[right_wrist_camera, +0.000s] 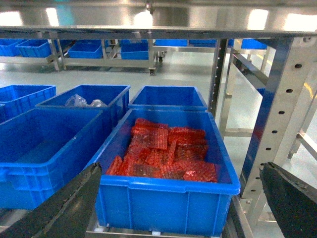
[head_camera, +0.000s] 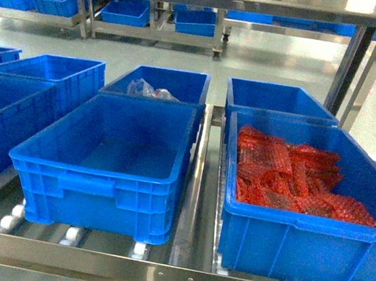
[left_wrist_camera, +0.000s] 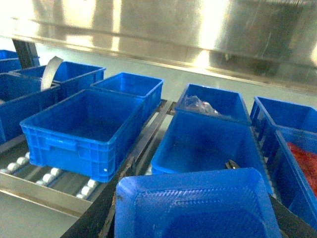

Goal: Pick blue part to blue bin on bottom shelf

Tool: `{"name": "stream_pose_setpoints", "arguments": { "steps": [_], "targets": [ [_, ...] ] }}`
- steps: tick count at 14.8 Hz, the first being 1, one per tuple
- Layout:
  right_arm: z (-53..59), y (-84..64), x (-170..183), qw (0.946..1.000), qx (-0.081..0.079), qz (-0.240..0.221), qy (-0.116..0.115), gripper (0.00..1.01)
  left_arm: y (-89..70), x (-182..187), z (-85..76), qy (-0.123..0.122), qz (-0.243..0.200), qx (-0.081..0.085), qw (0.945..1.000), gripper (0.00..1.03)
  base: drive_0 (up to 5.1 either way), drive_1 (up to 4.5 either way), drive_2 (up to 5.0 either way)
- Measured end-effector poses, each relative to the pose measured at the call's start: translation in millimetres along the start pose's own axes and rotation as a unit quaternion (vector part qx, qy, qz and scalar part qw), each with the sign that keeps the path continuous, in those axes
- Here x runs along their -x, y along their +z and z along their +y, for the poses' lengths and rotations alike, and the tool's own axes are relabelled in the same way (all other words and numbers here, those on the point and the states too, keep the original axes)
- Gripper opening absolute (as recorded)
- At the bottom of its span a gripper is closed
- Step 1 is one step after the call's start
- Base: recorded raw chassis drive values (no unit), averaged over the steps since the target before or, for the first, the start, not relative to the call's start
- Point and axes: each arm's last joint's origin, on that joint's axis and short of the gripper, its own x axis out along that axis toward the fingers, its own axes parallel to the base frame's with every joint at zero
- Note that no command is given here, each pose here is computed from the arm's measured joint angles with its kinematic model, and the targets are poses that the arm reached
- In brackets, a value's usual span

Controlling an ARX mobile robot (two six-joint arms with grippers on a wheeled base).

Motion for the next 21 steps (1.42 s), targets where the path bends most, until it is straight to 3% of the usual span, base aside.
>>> {"name": "stream_pose_setpoints", "arguments": {
  "steps": [17, 21],
  "targets": [
    [0.0, 0.0, 0.0, 1.0000, 0.000, 0.000, 0.000, 0.98, -0.9, -0.2, 0.0, 0.000, 0.002, 0.000, 1.0000, 0.44, 0.0, 0.00, 0.0],
    [0.0, 0.1, 0.0, 1.0000, 0.000, -0.001, 0.000, 0.98, -0.7, -0.2, 0.0, 0.000, 0.001, 0.000, 1.0000, 0.44, 0.0, 3.04, -3.1]
  ]
}}
